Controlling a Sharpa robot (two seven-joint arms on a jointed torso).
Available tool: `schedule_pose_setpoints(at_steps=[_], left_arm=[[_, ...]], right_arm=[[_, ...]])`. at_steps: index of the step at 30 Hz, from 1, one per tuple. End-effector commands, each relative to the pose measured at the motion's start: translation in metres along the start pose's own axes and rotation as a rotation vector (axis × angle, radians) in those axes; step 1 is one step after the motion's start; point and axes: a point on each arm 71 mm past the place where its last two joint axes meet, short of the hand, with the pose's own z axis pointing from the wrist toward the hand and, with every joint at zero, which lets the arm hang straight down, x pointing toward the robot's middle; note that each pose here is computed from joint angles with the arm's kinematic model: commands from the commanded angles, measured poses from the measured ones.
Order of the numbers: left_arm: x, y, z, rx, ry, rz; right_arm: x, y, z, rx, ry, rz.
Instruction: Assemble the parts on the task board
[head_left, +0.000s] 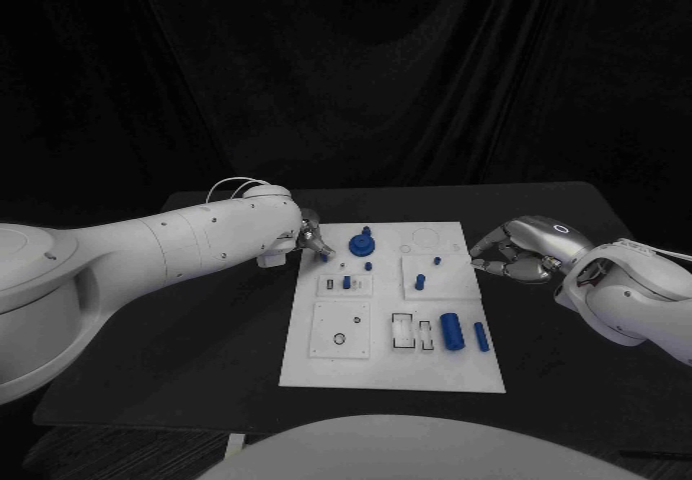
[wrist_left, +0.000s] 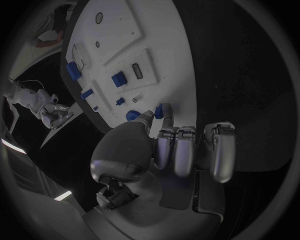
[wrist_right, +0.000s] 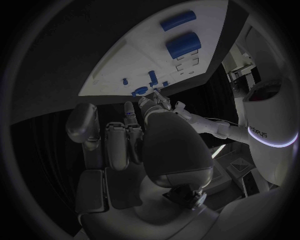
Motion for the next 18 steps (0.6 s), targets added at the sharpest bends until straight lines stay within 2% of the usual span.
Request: schedule_pose_setpoints(at_steps=[1, 18], left_arm=[[0.0005, -0.003, 0.0003, 0.028, -0.003, -0.002], [-0.0003, -0.0016, -0.0008, 0.047, -0.019, -0.011]], right_arm=[[0.0018, -0.0019, -0.0003, 0.021, 0.012, 0.0], [0.0032, -0.0032, -0.0003, 0.032, 0.026, 0.0]])
